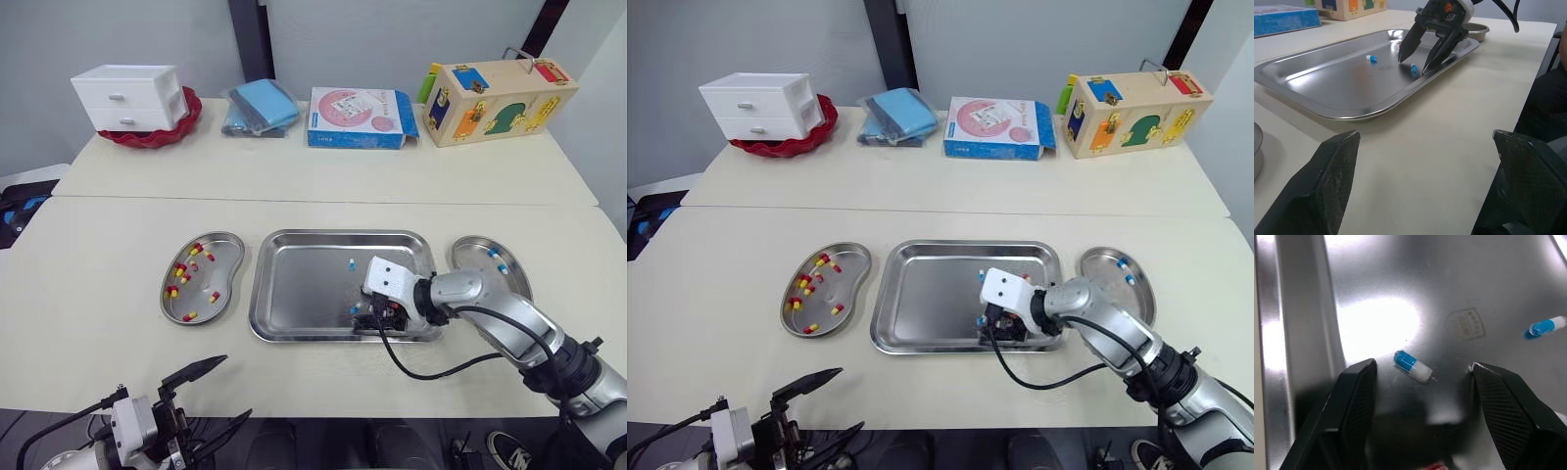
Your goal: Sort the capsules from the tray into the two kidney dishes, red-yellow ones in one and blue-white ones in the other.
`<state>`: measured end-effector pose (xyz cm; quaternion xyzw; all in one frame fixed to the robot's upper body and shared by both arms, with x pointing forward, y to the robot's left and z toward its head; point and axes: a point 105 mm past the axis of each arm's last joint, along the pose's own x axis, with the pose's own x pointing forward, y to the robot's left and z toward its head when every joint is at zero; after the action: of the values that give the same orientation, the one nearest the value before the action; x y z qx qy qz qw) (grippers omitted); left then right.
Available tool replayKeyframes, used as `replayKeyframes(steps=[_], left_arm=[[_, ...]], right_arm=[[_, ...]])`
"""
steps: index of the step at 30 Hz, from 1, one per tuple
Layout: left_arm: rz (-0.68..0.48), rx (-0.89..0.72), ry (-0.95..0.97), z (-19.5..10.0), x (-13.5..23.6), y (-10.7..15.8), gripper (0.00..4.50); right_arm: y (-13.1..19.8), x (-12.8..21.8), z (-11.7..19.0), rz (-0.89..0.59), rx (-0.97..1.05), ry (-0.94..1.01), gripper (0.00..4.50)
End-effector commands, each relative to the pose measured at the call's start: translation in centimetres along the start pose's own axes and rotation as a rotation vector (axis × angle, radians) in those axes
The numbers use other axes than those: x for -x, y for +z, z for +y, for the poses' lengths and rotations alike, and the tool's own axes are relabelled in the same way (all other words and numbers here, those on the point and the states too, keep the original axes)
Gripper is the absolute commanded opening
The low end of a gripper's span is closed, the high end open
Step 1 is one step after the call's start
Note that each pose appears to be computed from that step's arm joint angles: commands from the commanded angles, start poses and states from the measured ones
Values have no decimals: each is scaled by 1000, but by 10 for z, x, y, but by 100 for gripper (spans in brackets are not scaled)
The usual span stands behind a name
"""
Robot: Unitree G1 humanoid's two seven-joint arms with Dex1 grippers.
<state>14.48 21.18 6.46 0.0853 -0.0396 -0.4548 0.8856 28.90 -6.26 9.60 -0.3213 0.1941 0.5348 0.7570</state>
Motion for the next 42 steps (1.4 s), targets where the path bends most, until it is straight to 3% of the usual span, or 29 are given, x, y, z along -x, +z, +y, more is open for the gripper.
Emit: replayKeyframes(steps=[1,2,5,16,28,37,42], left_arm=[[-19,-31,-4,3,-1,8,450],[-19,-31,-4,3,-2,8,450],[-18,-34,-4,5,-3,10,450],[-6,-36,-11,7,-5,14,450],[-10,-40,-20,11,-11,18,450],[-7,-40,-28,11,-13,22,450],[-8,-41,-29,12,-15,24,450]], right_arm=[[2,-1,1,-1,38,7,332],[1,-1,0,0,38,5,332],[1,-3,-2,1,34,-2,277],[-2,-5,-3,13,12,-12,7],[4,-1,-8,-32,-19,-41,3],[26,8,-8,-122,-40,-24,3],[31,14,-8,-141,-44,-30,111]])
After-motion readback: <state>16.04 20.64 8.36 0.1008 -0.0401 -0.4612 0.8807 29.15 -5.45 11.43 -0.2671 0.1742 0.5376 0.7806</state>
